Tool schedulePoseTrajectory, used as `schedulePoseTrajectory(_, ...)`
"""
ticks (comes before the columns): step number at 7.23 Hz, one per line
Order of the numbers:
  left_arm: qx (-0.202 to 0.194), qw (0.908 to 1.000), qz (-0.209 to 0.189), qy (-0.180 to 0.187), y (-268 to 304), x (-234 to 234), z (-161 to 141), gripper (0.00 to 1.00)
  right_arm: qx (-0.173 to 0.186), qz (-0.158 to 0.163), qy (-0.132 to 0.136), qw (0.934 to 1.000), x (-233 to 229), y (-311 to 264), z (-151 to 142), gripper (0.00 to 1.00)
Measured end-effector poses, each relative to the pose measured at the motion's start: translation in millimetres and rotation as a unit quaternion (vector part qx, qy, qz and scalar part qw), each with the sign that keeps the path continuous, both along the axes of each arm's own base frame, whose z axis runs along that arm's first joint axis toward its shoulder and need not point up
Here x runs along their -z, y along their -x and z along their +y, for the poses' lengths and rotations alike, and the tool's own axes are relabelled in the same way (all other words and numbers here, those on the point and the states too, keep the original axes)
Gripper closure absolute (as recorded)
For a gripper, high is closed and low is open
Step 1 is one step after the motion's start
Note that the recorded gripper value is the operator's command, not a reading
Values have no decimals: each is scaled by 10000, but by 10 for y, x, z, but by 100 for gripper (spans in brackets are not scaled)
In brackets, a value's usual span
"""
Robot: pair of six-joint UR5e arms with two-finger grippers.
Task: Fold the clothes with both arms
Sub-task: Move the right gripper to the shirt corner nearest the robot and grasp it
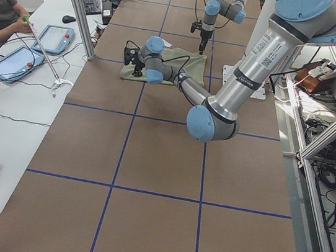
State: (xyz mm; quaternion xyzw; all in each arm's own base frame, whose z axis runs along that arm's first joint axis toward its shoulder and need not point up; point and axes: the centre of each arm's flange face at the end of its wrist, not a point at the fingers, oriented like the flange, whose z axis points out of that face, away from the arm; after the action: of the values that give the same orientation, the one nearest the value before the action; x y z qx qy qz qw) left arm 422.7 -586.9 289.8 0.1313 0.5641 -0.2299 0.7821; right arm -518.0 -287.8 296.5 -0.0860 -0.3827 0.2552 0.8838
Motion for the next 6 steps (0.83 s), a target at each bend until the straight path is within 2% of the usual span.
schedulePoseTrajectory(1, 1, 10000, 1, -1, 0, 1, 0, 33, -287, -44, 252, 9993, -46, 57, -13, 26)
schedulePoseTrajectory(2, 2, 10000, 2, -1, 0, 2, 0, 33, -441, -53, 384, 9983, -75, 78, -22, 16)
schedulePoseTrajectory(3, 5, 10000, 2, 0, 1, 2, 0, 33, -529, -47, 467, 9975, -97, 87, -17, 16)
schedulePoseTrajectory(6, 10, 10000, -17, 17, 5, 12, 3, 33, -644, 0, 464, 9968, -134, 135, 17, 16)
